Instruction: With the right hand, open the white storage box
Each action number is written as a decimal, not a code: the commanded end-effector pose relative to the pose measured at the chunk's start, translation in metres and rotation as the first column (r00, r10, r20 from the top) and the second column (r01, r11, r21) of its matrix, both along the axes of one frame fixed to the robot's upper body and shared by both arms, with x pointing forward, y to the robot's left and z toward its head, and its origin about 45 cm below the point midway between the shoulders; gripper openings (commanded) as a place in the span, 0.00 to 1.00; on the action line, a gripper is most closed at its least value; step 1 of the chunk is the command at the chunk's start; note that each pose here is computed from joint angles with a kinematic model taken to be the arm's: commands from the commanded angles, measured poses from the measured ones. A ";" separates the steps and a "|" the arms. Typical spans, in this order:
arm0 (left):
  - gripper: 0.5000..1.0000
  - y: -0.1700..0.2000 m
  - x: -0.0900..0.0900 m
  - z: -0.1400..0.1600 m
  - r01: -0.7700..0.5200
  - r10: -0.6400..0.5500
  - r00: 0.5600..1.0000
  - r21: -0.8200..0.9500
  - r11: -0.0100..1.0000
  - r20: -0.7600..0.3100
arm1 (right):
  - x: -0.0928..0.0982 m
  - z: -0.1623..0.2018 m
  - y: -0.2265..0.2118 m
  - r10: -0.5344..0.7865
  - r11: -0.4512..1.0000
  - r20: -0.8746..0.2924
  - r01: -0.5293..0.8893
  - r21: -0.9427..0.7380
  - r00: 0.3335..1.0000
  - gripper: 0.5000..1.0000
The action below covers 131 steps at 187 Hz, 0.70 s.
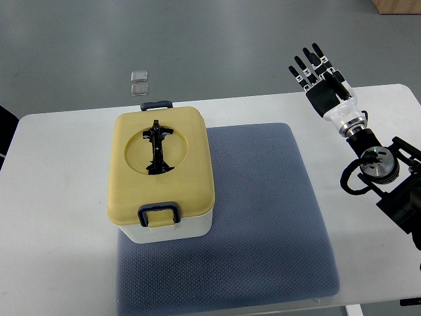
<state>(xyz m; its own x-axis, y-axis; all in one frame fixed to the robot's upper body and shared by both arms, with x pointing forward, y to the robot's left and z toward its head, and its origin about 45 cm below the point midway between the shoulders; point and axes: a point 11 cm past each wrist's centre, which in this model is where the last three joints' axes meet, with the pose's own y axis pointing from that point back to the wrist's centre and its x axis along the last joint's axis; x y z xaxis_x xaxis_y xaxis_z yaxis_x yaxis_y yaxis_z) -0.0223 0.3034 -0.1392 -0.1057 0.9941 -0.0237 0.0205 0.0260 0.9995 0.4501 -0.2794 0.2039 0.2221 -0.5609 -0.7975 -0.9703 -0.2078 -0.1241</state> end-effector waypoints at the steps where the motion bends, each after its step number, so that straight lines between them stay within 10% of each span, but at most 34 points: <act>1: 1.00 0.000 -0.001 0.000 -0.002 0.002 1.000 -0.001 1.000 -0.006 | 0.000 0.001 0.001 0.005 1.000 0.003 -0.005 0.002 1.000 0.90; 87: 1.00 0.002 0.003 0.000 -0.012 0.012 1.000 0.004 1.000 -0.002 | 0.003 0.025 0.017 0.065 0.998 0.069 -0.064 -0.012 0.995 0.90; 131: 1.00 0.002 0.003 0.000 -0.009 0.009 1.000 0.006 1.000 -0.003 | 0.019 0.114 0.052 0.340 0.833 0.271 -0.155 -0.531 0.900 0.90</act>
<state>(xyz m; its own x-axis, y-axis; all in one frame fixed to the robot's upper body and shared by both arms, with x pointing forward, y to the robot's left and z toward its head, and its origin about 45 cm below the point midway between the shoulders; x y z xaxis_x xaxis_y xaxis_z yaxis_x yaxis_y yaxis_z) -0.0189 0.3062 -0.1391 -0.1182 0.9928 -0.0171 0.0214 0.0198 0.9996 0.4624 -0.2477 0.2840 0.4937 -0.6806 -0.5413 -0.8679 -0.4244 -0.2579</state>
